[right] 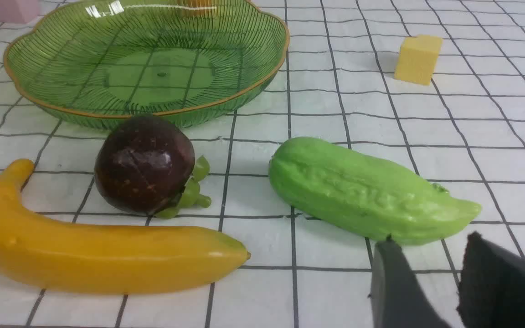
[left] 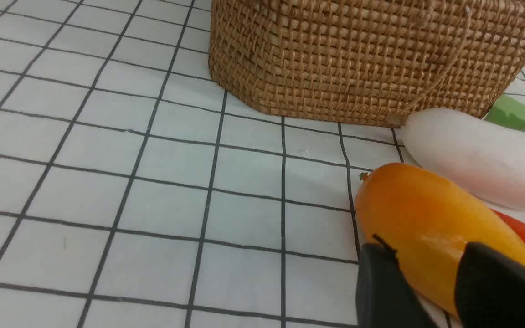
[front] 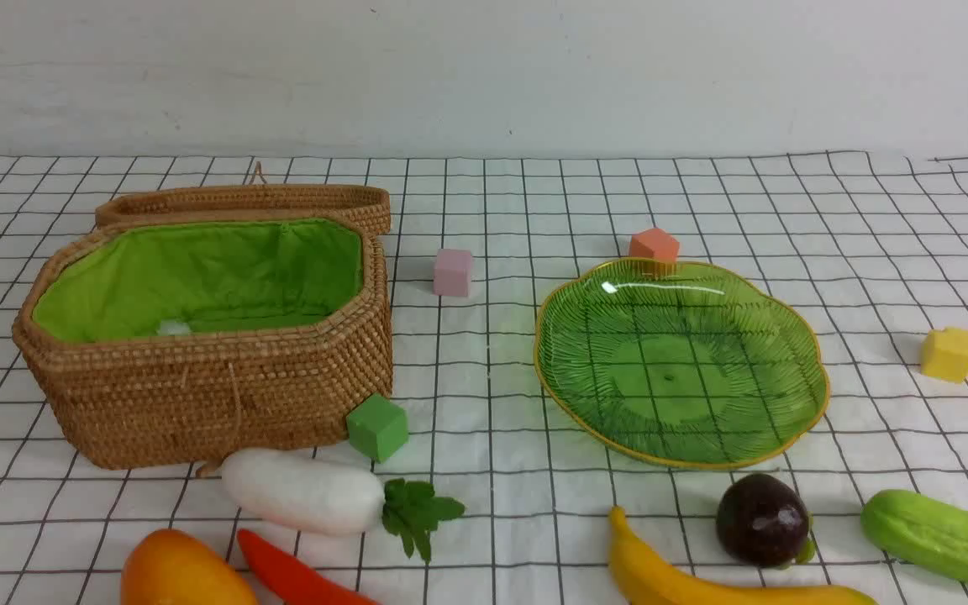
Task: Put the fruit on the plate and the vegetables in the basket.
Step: Grab the mango with your left arm and place it on the right plate
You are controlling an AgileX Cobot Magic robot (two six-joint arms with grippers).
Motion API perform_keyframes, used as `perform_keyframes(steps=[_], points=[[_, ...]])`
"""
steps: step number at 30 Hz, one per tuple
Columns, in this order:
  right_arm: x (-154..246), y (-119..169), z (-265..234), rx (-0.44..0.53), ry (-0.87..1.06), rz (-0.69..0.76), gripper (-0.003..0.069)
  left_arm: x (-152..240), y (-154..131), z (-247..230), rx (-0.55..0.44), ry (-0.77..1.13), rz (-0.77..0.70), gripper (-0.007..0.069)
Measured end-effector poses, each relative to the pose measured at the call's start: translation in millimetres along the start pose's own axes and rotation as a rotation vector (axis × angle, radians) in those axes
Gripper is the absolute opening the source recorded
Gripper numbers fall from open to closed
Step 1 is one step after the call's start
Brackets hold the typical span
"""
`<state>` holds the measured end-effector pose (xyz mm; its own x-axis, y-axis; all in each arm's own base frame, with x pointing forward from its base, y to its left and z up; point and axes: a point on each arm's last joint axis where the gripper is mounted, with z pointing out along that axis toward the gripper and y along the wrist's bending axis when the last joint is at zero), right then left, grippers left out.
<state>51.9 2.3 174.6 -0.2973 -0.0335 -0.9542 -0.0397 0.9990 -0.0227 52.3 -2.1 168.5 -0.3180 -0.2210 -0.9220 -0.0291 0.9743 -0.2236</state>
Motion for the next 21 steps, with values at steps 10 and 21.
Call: perform_keyframes(steps=[10,21], points=[[0.0,0.0,0.0,0.0,0.0,0.0,0.0243,0.0,0.0,0.0,0.0,0.0,0.0,0.0239],[0.0,0.0,0.0,0.0,0.0,0.0,0.0243,-3.5,-1.0,-0.1,0.011,-0.039,-0.001,0.0239]])
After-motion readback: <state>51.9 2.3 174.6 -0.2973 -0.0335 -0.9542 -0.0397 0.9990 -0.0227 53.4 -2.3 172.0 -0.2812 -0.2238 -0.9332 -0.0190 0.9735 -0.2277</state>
